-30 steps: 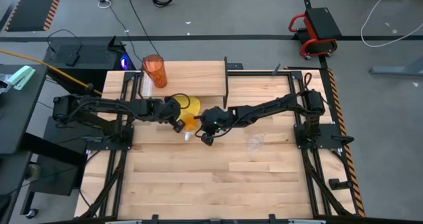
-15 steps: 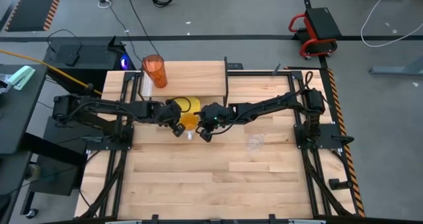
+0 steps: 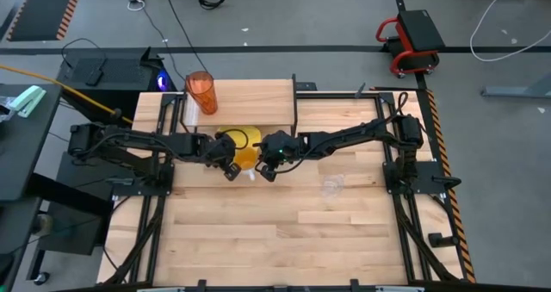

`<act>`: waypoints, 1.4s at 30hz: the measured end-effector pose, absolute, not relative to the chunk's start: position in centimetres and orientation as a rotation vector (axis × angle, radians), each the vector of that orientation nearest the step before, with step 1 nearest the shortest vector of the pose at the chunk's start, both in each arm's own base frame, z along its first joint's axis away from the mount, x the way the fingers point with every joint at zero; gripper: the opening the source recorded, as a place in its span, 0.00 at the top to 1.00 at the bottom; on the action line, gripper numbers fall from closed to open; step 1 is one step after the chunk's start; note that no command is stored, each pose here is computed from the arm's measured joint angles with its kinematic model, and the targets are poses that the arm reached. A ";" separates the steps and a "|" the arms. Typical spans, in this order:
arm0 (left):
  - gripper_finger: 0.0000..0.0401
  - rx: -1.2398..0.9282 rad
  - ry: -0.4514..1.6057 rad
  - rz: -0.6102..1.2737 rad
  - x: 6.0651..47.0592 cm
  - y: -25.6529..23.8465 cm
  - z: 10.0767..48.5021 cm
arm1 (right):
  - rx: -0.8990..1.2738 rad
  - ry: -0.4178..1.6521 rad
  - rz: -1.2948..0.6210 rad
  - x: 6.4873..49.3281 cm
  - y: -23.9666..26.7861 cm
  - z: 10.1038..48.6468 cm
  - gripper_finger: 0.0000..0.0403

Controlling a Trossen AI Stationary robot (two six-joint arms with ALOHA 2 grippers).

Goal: Stack small to large cups/mugs on shelf
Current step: Put the yellow mug on the shelf

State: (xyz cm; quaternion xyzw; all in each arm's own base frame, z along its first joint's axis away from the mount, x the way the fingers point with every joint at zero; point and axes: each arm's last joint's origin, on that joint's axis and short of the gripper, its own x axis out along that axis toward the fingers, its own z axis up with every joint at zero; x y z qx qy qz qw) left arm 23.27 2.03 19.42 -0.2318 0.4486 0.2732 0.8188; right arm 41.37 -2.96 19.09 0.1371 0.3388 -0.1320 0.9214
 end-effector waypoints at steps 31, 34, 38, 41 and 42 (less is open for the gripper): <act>0.94 -0.483 0.971 0.610 23.1 2.1 19.3 | -0.025 0.377 -0.259 34.8 7.9 14.5 0.74; 0.93 -0.483 0.969 0.610 23.1 2.1 19.3 | 0.047 0.299 -0.178 34.7 6.3 14.2 0.74; 0.93 -0.484 0.969 0.610 23.1 2.1 19.3 | 0.080 0.328 -0.156 35.3 5.0 13.7 0.74; 0.94 -0.485 0.964 0.609 23.1 2.1 19.3 | 0.080 0.310 -0.127 35.8 4.8 14.2 0.74; 0.95 -0.485 0.963 0.609 23.1 2.1 19.3 | 0.075 0.292 -0.118 36.1 4.9 14.5 0.74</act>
